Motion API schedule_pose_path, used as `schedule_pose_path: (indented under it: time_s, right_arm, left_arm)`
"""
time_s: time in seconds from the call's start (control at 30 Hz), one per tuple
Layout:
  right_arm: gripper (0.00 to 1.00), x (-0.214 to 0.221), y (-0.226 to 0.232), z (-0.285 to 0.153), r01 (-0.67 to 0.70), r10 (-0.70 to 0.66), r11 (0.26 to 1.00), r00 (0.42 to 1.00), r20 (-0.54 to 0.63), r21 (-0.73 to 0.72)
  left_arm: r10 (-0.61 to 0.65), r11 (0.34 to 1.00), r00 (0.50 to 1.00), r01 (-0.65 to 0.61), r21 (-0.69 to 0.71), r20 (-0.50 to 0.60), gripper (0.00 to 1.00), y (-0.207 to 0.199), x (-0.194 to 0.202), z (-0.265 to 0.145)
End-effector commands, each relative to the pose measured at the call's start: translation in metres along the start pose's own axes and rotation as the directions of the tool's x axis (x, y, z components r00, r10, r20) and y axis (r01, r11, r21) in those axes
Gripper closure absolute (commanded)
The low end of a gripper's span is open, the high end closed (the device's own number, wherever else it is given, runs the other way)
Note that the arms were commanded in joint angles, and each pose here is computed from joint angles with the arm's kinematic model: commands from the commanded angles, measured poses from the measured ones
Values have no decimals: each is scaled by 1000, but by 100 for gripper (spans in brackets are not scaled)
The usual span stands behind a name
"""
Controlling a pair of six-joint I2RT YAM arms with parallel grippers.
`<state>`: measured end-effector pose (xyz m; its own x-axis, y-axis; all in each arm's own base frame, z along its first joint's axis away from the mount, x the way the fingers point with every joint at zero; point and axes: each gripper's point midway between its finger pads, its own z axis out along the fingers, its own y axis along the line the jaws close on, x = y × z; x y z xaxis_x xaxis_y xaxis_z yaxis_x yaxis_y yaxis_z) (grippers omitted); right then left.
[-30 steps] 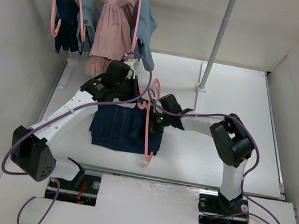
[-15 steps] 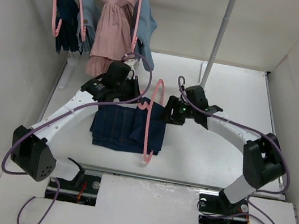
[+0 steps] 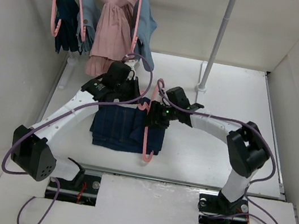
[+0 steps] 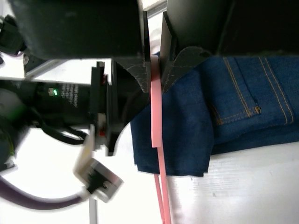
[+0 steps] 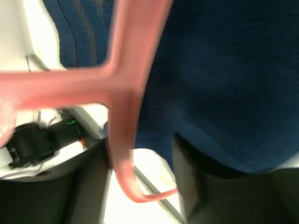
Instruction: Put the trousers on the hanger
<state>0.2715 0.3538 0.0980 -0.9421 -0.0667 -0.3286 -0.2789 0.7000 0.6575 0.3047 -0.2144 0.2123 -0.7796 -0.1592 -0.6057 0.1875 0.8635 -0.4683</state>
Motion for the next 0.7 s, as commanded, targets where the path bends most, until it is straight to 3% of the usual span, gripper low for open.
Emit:
schedule_pose_path:
  time_s: [0.0, 0.03, 0.07, 0.1, 0.17, 0.23, 0.37, 0.53, 0.67]
  right_arm:
    - [47, -13, 20, 5, -12, 13, 996, 1000, 6, -94]
    - [54, -17, 26, 7, -20, 21, 993, 1000, 13, -117]
    - [63, -20, 24, 8, -37, 39, 991, 999, 11, -128]
    - [83, -25, 24, 4, -53, 54, 987, 999, 7, -153]
    - [100, -31, 26, -5, -73, 78, 979, 997, 20, -191]
    - [100, -32, 17, -19, -108, 116, 967, 993, 22, -232]
    - [100, -45, 10, -53, -128, 159, 934, 985, 68, -334]
    - [100, -37, 3, -61, -116, 139, 923, 990, 38, -368]
    - [100, -29, -4, -57, -122, 143, 923, 989, 33, -365]
  left_arm:
    - [25, 997, 997, -30, 64, 69, 96, -18, -20, -10]
    - [36, 997, 997, -40, 64, 70, 91, -17, -20, -10]
    - [37, 996, 998, -42, 83, 59, 80, -21, -18, -10]
    - [58, 993, 996, -65, 97, 66, 73, -23, -19, -10]
    - [100, 988, 993, -107, 113, 63, 62, -23, -16, -13]
    - [196, 975, 979, -200, 97, 47, 51, -14, -7, -13]
    - [336, 940, 942, -336, 56, -1, 40, 7, 13, -25]
    - [383, 912, 916, -355, 207, -117, 34, 7, 73, -21]
    - [386, 923, 887, -371, 107, -252, 34, 25, 97, 24]
